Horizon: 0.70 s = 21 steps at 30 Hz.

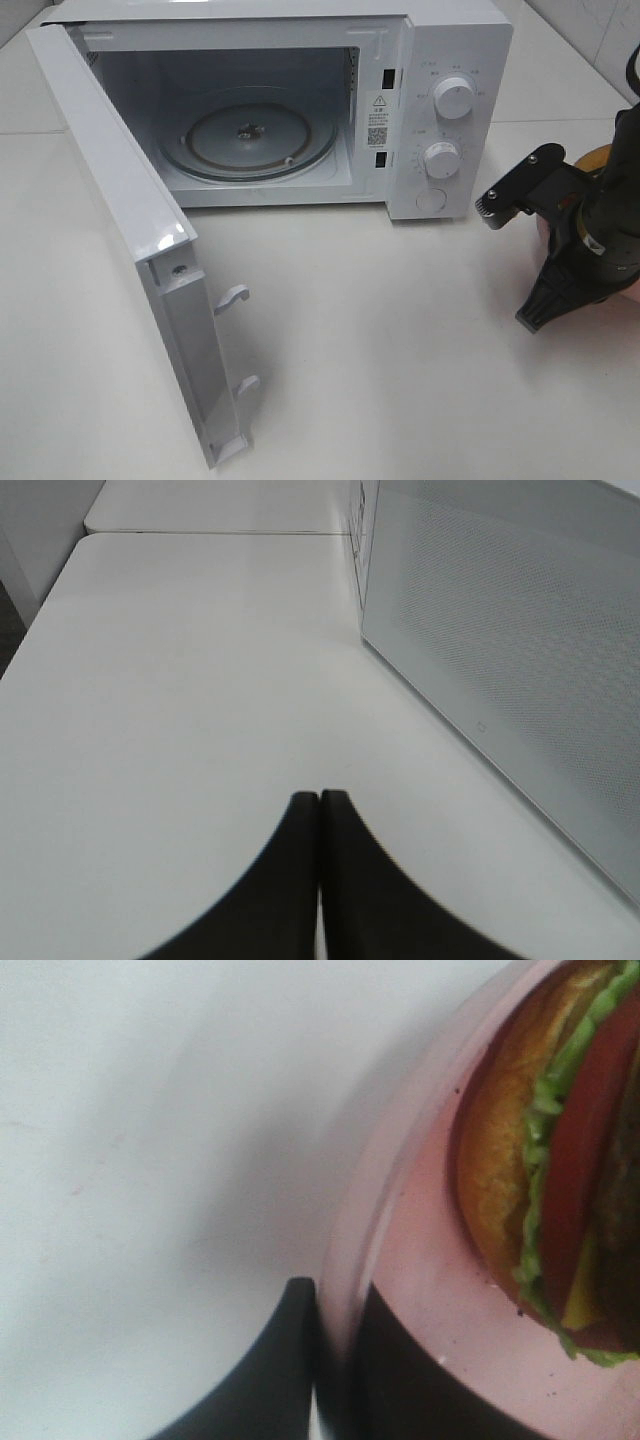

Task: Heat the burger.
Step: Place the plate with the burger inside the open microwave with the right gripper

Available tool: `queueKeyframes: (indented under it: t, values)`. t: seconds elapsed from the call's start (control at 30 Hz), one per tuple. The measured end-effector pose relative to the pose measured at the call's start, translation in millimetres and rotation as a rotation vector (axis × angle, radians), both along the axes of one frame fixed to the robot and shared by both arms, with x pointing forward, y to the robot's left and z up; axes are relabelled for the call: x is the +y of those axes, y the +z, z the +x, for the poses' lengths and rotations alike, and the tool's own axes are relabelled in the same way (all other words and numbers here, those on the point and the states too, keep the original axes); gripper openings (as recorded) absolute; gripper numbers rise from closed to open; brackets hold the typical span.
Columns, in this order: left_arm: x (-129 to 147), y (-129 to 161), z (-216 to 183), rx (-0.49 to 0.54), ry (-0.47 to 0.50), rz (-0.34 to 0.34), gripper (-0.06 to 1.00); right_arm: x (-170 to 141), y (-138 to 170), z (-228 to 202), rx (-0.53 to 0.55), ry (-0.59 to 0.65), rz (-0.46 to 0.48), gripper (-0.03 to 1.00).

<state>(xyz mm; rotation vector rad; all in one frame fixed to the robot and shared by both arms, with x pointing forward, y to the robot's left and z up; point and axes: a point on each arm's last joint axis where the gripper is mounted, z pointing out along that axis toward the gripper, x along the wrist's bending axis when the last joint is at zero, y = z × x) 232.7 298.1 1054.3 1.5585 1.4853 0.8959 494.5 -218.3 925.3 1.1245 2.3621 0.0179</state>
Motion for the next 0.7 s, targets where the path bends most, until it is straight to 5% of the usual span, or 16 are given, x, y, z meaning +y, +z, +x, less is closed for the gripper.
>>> queueKeyframes:
  t: [0.33,0.7]
  values:
    - [0,0,0,0.0,0.0,0.0,0.0,41,29,-42,-0.028,0.202,0.006,0.04]
    - [0,0,0,0.0,0.0,0.0,0.0,85,35,-98,0.113,0.555,-0.024,0.04]
